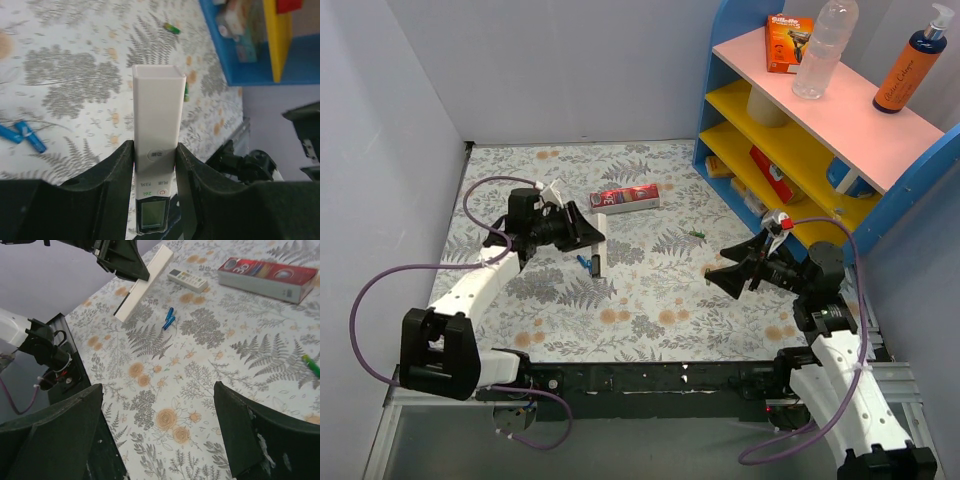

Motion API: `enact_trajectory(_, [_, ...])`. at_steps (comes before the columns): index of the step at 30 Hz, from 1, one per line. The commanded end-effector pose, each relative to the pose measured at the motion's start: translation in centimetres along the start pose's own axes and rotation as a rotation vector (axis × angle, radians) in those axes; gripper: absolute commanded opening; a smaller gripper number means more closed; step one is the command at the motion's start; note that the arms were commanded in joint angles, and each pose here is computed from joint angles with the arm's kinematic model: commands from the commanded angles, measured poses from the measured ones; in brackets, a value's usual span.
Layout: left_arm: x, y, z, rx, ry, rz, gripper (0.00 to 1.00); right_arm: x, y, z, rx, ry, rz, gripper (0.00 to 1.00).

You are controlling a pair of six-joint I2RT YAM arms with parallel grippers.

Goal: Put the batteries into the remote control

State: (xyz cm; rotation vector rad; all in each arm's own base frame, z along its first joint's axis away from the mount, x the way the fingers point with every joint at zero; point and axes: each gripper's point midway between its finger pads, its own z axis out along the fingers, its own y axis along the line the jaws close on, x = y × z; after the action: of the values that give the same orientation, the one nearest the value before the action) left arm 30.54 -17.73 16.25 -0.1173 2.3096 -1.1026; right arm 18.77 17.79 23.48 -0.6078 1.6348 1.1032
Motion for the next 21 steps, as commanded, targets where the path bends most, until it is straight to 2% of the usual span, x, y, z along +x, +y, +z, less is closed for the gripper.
enact_trajectory(1, [1.5, -7.2, -1.1, 0.273, 0.041, 0.078, 0.0, 0.1, 1.0, 1.3, -0.047, -0.015, 0.067, 0.98])
enact_trajectory(9, [4.1, -12.7, -2.6, 0.527, 0.052, 0.092, 0.0, -0.2, 3.2, 4.9, -0.103, -0.101, 0.152, 0.98])
enact_trajectory(15, [5.8, -15.3, -4.5, 0.675, 0.043, 0.088, 0.0, -0.4, 5.1, 7.3, -0.164, -0.133, 0.227, 0.98])
enact_trajectory(17, [6.7, -15.5, -4.8, 0.702, 0.064, 0.053, 0.0, -0.7, 6.3, 8.1, -0.213, -0.138, 0.24, 0.98])
enact_trajectory(21, [7.0, -16.3, -5.2, 0.746, 0.056, 0.074, 0.0, -1.0, 8.2, 9.4, -0.281, -0.133, 0.244, 0.98])
